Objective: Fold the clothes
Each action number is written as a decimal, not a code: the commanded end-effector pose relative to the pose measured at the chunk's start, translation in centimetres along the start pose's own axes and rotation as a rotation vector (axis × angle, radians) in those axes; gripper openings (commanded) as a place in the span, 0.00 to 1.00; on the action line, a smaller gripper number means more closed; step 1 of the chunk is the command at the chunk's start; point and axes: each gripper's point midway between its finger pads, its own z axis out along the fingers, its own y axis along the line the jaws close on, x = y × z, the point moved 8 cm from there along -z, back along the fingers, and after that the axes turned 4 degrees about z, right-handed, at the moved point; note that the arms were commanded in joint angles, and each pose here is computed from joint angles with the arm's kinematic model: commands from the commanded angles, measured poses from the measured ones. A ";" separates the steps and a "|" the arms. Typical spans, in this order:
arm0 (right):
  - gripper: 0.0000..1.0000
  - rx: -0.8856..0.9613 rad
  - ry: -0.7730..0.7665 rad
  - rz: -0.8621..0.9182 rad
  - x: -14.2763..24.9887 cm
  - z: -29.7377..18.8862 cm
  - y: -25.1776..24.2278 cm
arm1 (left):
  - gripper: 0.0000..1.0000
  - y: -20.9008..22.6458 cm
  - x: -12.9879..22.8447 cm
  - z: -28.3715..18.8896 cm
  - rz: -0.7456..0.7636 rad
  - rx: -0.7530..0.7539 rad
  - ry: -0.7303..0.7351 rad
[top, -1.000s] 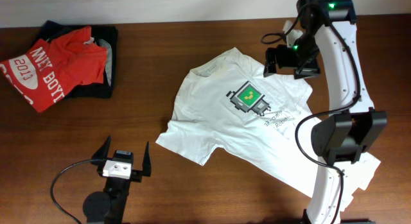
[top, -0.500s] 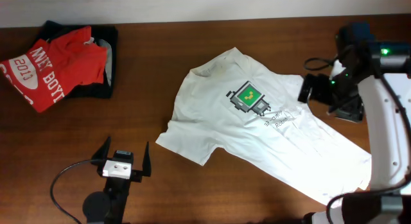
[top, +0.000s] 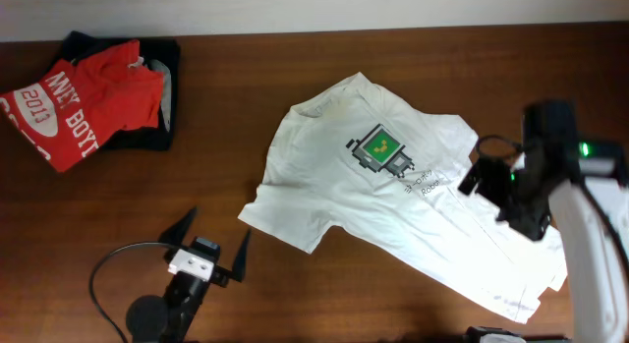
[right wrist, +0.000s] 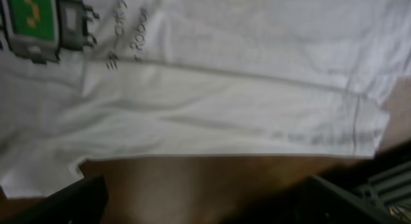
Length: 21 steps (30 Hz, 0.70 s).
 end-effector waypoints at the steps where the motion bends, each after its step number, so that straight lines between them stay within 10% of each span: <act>1: 0.99 -0.001 0.000 0.025 2.6 1.2 -2.0 | 0.99 -2.1 -1.9 -0.4 -0.076 0.251 -0.126; 6: 0.99 0.016 0.071 0.025 3.4 2.7 -2.4 | 0.99 -1.4 -8.8 -0.9 -0.082 0.353 -0.136; 10: 0.99 -0.012 0.089 -0.063 3.6 2.7 -2.2 | 0.99 2.8 -13.7 5.1 -0.287 0.443 0.381; 12: 0.99 -0.014 0.086 -0.064 3.6 2.7 -2.2 | 0.99 6.0 -11.5 8.3 -0.343 0.275 0.719; 21: 0.99 -0.046 0.060 -0.104 3.1 2.8 -1.7 | 0.99 4.2 0.3 14.3 -0.446 0.221 1.219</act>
